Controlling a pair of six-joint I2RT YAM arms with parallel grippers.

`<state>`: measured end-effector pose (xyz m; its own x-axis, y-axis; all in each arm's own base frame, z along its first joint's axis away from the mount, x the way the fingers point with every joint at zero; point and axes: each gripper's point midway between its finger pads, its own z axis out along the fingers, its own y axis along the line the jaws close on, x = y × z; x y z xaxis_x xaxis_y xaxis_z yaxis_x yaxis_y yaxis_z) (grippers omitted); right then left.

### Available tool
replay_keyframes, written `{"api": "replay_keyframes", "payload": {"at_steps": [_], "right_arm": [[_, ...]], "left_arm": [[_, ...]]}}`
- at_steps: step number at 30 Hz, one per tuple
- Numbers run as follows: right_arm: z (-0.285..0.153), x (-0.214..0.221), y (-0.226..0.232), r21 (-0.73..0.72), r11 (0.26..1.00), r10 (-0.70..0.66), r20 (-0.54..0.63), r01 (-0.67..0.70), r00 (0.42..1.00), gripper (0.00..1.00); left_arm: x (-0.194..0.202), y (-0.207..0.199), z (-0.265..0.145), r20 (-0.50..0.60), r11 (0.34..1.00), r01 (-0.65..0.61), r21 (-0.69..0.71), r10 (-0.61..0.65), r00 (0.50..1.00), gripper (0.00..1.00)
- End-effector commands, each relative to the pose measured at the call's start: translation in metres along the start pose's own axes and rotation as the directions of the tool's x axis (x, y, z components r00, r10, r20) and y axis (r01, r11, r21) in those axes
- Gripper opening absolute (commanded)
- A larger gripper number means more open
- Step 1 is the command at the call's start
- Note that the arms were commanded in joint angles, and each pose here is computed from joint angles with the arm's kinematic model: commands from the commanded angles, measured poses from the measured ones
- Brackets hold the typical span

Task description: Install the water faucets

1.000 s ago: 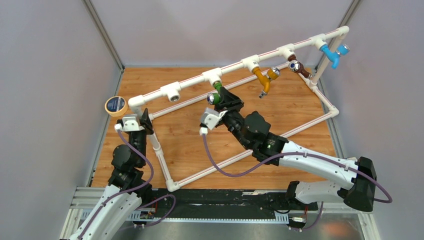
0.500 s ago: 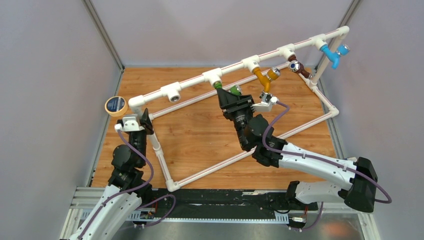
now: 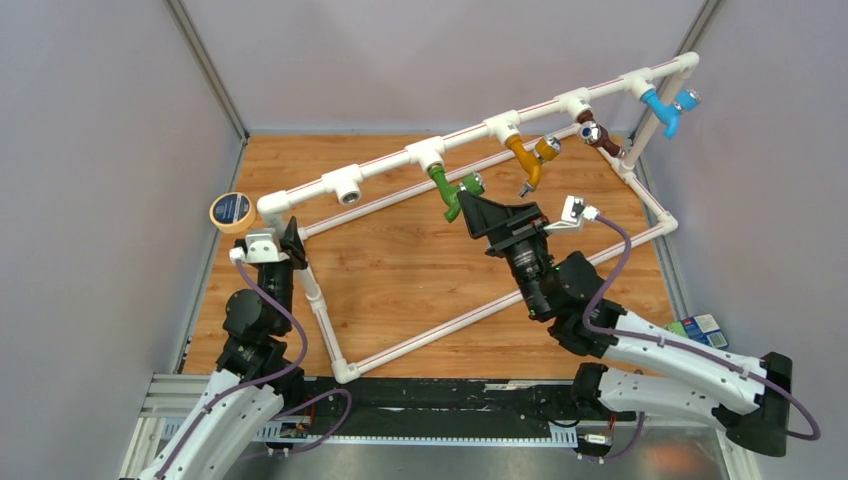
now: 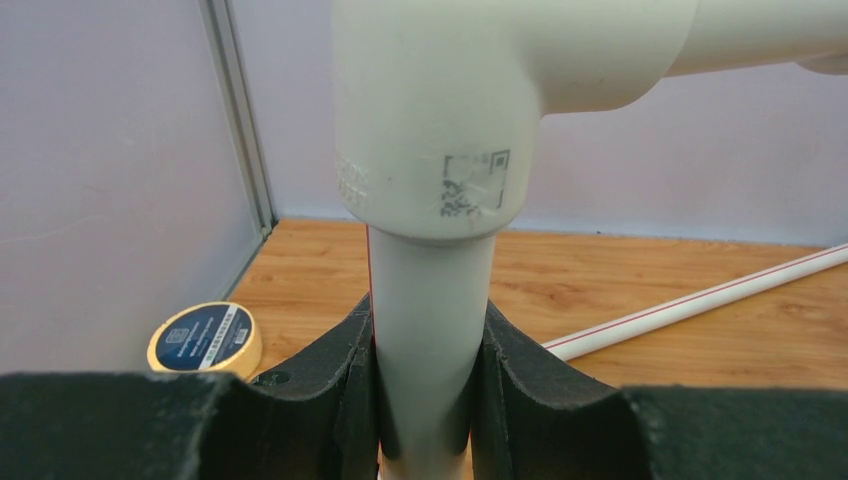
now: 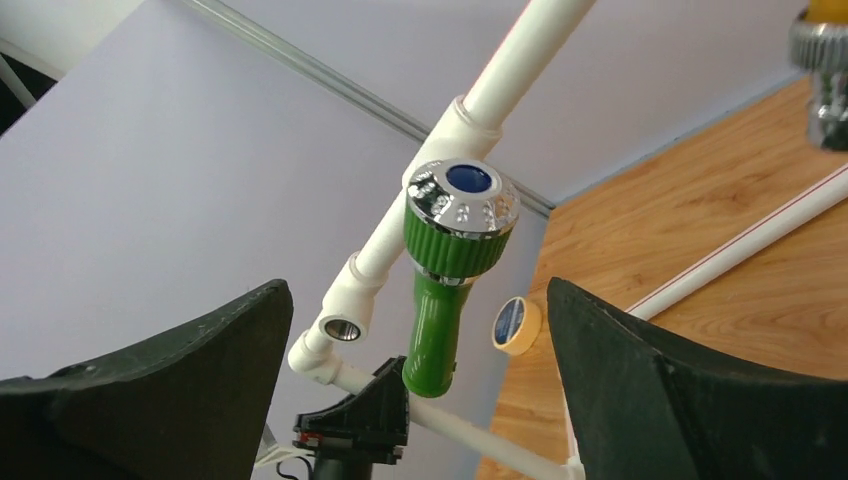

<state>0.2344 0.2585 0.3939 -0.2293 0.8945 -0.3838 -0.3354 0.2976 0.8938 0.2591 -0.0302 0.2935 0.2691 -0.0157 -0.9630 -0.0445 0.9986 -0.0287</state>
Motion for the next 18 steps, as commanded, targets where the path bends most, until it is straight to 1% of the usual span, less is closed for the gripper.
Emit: {"api": "replay_keyframes", "payload": {"at_steps": [1, 2, 3, 4, 5, 7, 8, 9, 10, 12, 14, 15, 16, 18], "right_arm": [[-0.021, -0.016, 0.001, -0.086, 0.927, -0.37, -0.04, 0.366, 0.928, 1.0], [-0.025, -0.017, 0.0, -0.12, 0.864, -0.497, -0.041, 0.49, 0.867, 1.0], [-0.029, -0.018, -0.002, -0.146, 0.804, -0.588, -0.053, 0.576, 0.807, 1.0], [-0.032, -0.019, -0.001, -0.195, 0.699, -0.707, -0.04, 0.688, 0.706, 1.0], [-0.035, -0.02, -0.001, -0.238, 0.59, -0.798, -0.028, 0.771, 0.602, 1.0], [-0.039, -0.021, -0.004, -0.316, 0.297, -0.947, 0.025, 0.901, 0.321, 1.0], [-0.039, -0.021, -0.009, -0.344, 0.114, -0.988, 0.059, 0.932, 0.142, 1.0], [-0.041, -0.021, -0.015, -0.37, -0.04, -0.997, 0.081, 0.928, -0.01, 1.0], [-0.04, -0.024, -0.015, -0.372, -0.177, -0.982, 0.122, 0.911, -0.141, 1.0], [-0.037, -0.026, -0.019, -0.365, -0.423, -0.906, 0.197, 0.83, -0.375, 1.0], [-0.032, -0.03, -0.016, -0.318, -0.62, -0.784, 0.27, 0.717, -0.559, 1.0], [-0.029, -0.03, -0.015, -0.29, -0.703, -0.711, 0.305, 0.649, -0.634, 0.99], [-0.027, -0.031, -0.011, -0.258, -0.76, -0.65, 0.331, 0.597, -0.684, 0.99], [-0.021, -0.032, 0.001, -0.18, -0.836, -0.546, 0.373, 0.518, -0.751, 0.98]], "left_arm": [[0.009, -0.004, 0.0, -0.039, 1.0, 0.004, 0.012, -0.003, 0.999, 0.0], [0.008, -0.004, 0.0, -0.037, 1.0, 0.002, 0.012, -0.002, 0.999, 0.0], [0.009, -0.003, 0.0, -0.039, 1.0, 0.002, 0.009, -0.001, 0.999, 0.0], [0.01, -0.004, 0.0, -0.041, 1.0, -0.001, 0.011, 0.002, 0.999, 0.0], [0.009, -0.003, 0.001, -0.04, 1.0, -0.001, 0.008, 0.001, 0.999, 0.0], [0.01, -0.004, 0.001, -0.041, 1.0, -0.002, 0.011, 0.002, 0.999, 0.0], [0.009, -0.004, 0.001, -0.04, 1.0, -0.001, 0.012, 0.001, 0.999, 0.0], [0.008, -0.005, 0.001, -0.039, 1.0, 0.0, 0.015, 0.001, 0.999, 0.0], [0.009, -0.005, 0.001, -0.041, 1.0, -0.001, 0.015, 0.002, 0.999, 0.0], [0.01, -0.004, 0.001, -0.042, 1.0, -0.003, 0.014, 0.004, 0.999, 0.0], [0.009, -0.004, 0.001, -0.042, 1.0, -0.002, 0.012, 0.003, 0.999, 0.0], [0.009, -0.004, 0.001, -0.041, 1.0, -0.002, 0.012, 0.002, 0.999, 0.0], [0.008, -0.004, 0.001, -0.041, 1.0, -0.001, 0.014, 0.002, 0.999, 0.0], [0.009, -0.005, 0.001, -0.042, 1.0, -0.001, 0.017, 0.002, 0.999, 0.0]]}}
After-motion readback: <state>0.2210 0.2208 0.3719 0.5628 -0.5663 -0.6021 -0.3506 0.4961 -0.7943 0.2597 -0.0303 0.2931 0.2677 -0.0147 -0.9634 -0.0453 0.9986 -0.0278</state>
